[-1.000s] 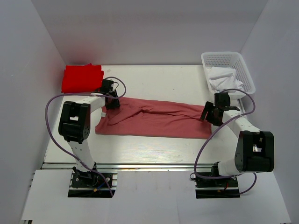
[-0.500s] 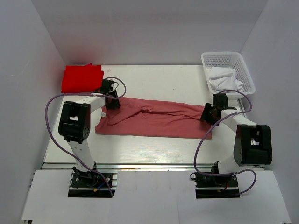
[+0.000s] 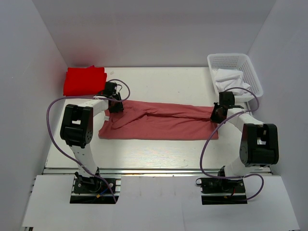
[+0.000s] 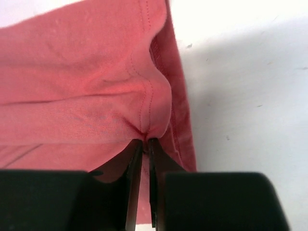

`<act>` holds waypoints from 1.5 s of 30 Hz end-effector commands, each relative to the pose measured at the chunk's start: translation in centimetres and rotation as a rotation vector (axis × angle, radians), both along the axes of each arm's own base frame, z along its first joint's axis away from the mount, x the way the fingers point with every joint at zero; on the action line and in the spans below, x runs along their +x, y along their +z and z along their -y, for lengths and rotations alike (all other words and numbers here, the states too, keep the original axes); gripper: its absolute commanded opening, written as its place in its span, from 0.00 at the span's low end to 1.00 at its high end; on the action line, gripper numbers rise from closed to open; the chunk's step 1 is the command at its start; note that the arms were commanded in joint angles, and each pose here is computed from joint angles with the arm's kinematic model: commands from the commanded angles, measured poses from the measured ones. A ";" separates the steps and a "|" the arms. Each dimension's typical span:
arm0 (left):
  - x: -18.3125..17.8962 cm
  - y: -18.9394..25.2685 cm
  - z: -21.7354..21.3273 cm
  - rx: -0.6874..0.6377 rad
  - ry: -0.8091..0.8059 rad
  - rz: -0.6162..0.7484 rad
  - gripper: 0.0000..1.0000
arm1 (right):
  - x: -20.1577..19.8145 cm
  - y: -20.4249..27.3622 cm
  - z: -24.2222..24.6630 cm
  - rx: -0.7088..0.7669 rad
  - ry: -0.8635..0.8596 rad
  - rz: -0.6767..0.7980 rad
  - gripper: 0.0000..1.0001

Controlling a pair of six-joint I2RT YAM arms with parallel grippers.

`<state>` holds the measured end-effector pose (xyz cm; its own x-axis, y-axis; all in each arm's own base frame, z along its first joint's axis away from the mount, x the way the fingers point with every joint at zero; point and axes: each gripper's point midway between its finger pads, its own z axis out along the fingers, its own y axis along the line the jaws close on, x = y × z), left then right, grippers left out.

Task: Fold and stack the t-shirts
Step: Fold the other side of the tshirt into a rectangle

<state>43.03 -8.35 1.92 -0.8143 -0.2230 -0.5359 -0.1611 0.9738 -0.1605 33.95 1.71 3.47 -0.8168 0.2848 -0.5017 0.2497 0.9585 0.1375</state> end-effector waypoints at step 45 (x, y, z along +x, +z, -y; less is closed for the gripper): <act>-3.6 -3.8 -1.1 0.046 -0.010 -0.160 0.43 | 2.4 0.7 0.8 0.027 -0.177 -0.050 0.35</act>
<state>43.02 -8.21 1.89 -0.8159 -0.2124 -0.5378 -0.1544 0.9763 -0.1513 35.74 1.45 3.43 -0.7985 0.4043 -0.4461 0.3804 0.9131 0.1467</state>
